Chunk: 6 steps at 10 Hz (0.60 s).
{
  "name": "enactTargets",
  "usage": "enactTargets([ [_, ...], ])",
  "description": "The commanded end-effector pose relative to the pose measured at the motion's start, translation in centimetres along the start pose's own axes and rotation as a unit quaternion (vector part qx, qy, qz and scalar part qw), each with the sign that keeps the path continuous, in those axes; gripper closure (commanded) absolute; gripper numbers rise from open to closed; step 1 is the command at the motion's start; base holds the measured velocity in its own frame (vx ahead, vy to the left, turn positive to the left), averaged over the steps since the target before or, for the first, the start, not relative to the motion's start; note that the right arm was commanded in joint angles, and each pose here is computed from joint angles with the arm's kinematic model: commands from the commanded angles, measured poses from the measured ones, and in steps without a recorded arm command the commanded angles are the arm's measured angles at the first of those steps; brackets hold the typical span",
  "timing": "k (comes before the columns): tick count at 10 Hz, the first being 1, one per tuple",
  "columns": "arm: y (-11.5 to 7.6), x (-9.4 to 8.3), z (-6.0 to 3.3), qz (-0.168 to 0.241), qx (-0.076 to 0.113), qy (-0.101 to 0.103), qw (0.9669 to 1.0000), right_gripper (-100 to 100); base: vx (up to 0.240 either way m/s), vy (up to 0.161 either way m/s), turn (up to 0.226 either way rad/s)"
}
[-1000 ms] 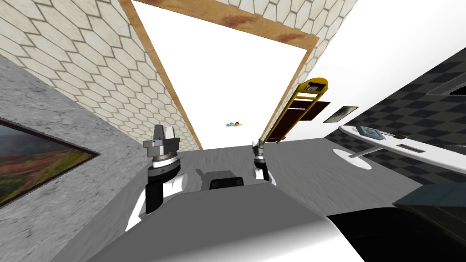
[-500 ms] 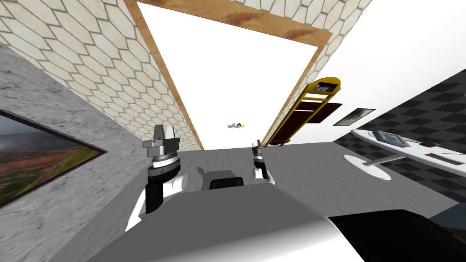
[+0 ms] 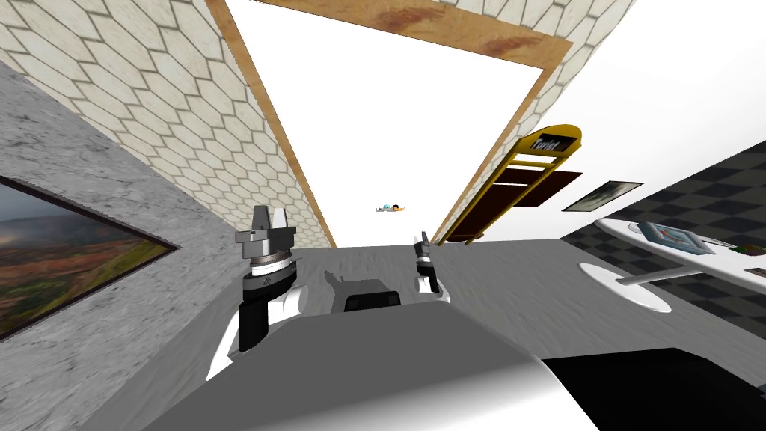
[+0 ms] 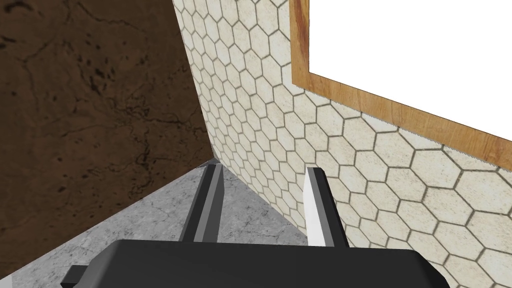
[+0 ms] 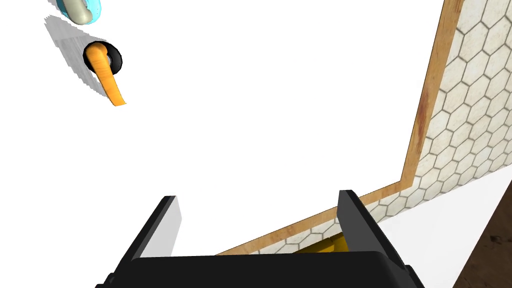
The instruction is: Pull the door open
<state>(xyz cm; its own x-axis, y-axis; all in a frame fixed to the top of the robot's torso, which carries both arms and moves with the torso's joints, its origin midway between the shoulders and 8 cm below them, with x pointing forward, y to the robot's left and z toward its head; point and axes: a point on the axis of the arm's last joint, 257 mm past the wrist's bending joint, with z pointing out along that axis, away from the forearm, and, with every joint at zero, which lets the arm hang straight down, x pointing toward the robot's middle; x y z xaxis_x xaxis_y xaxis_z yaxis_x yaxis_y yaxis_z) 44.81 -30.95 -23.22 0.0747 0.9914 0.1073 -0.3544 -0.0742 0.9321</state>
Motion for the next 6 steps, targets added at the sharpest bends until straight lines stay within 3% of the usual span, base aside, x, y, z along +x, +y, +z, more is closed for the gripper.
enactTargets([
  [1,-1.2,-0.5,-0.06,-0.004,0.011,-0.003,0.9999,-100,0.087,-0.014,0.115],
  [6,-4.5,-2.0,-0.26,-0.015,0.042,-0.015,0.9989,-100,0.094,-0.03,0.087],
])
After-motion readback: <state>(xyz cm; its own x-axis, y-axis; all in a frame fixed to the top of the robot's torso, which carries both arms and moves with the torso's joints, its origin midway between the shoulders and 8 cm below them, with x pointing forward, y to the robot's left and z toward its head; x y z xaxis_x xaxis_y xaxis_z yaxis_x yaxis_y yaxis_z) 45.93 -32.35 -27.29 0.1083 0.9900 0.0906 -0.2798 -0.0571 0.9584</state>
